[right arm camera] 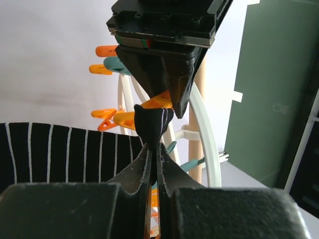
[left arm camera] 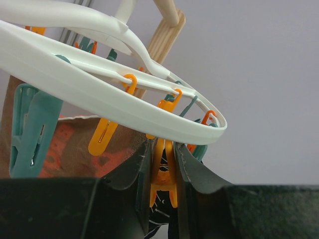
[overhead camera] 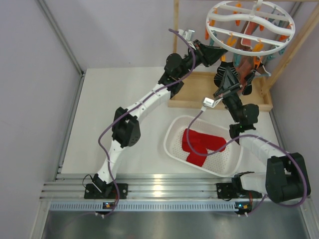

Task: Clip the socks to the hanger
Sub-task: Clamp the sock onto the hanger.

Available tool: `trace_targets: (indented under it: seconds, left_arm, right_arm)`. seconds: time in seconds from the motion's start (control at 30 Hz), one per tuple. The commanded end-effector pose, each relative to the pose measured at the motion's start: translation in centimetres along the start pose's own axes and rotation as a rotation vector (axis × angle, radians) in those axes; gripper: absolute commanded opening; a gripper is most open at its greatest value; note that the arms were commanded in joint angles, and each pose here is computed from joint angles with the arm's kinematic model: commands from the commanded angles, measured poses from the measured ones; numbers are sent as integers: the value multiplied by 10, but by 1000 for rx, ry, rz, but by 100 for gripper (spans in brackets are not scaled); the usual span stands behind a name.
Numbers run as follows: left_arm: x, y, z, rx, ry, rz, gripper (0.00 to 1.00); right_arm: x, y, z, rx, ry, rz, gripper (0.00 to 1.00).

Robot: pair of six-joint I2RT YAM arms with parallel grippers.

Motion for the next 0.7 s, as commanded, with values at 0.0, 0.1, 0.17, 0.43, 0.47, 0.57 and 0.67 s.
trace_targets:
  seconds: [0.0, 0.1, 0.17, 0.43, 0.47, 0.57, 0.67]
  left_arm:
    - [1, -21, -30, -3, 52, -7, 0]
    - [1, -18, -28, -12, 43, 6, 0]
    - [1, -17, -28, -18, 37, 4, 0]
    - [2, -19, -27, -16, 32, 0, 0]
    - [2, -19, -27, -16, 33, 2, 0]
    - [2, -18, -27, -17, 33, 4, 0]
    - [2, -18, -27, -17, 33, 3, 0]
  right_arm:
    - [0, 3, -4, -52, 29, 3, 0]
    - [4, 7, -6, -73, 55, 23, 0]
    - [7, 8, -7, -83, 62, 26, 0]
    - [6, 8, -5, -103, 69, 25, 0]
    - [6, 8, -5, -103, 68, 26, 0]
    - [6, 9, -8, -105, 76, 30, 0]
    - [7, 10, -10, -106, 78, 34, 0]
Point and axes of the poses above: each gripper's point midway between its finger pads, its own x axis out along the fingers, its own z axis along the line the jaws close on, y = z × x, the point moved 7 cm from there along -x, back along the fingers, and after that the axes turned 6 degrees about -x, right-handed, at the moved point
